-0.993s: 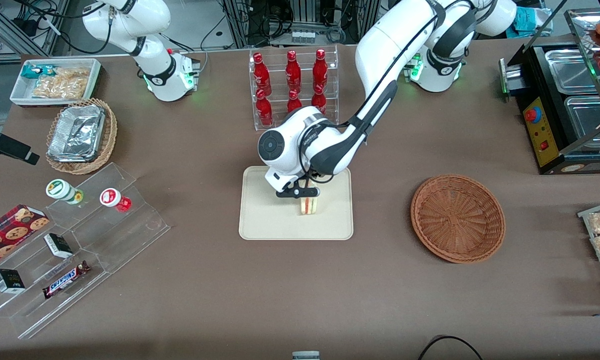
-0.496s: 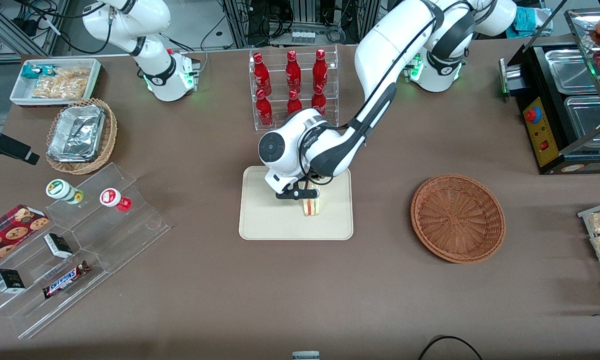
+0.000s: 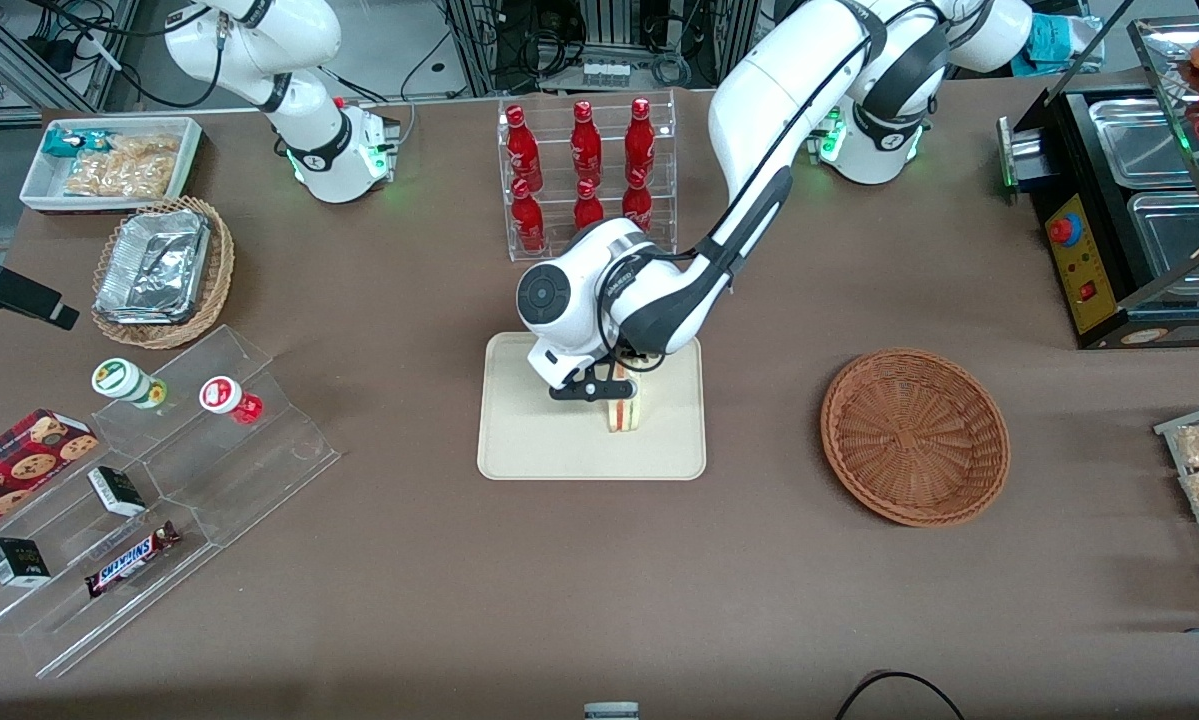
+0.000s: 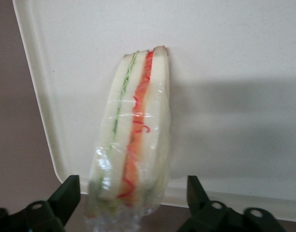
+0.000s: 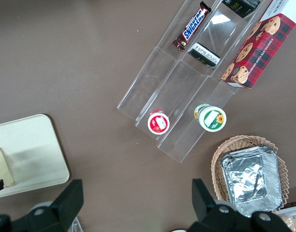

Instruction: Place sandwich from basket to tray

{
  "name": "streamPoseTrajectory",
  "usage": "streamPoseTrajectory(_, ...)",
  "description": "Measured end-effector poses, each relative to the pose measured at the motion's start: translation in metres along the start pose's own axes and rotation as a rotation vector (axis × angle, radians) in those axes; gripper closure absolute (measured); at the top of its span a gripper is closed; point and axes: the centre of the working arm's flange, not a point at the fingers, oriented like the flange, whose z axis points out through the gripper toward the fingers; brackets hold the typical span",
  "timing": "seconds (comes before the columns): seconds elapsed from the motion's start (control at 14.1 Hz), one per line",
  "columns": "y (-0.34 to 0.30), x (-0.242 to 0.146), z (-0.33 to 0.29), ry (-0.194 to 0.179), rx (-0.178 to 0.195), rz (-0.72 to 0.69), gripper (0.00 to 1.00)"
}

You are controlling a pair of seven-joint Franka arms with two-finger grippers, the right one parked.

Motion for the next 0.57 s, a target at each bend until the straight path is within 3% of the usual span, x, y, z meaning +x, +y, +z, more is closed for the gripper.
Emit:
streamPoseTrajectory(0.28,-0.003,0.010,-0.024,0.037,-0.035,-0.016,0.00)
streamPoseTrajectory(0.57,-0.040,0.029,-0.092,0.110,-0.077,-0.078,0.00)
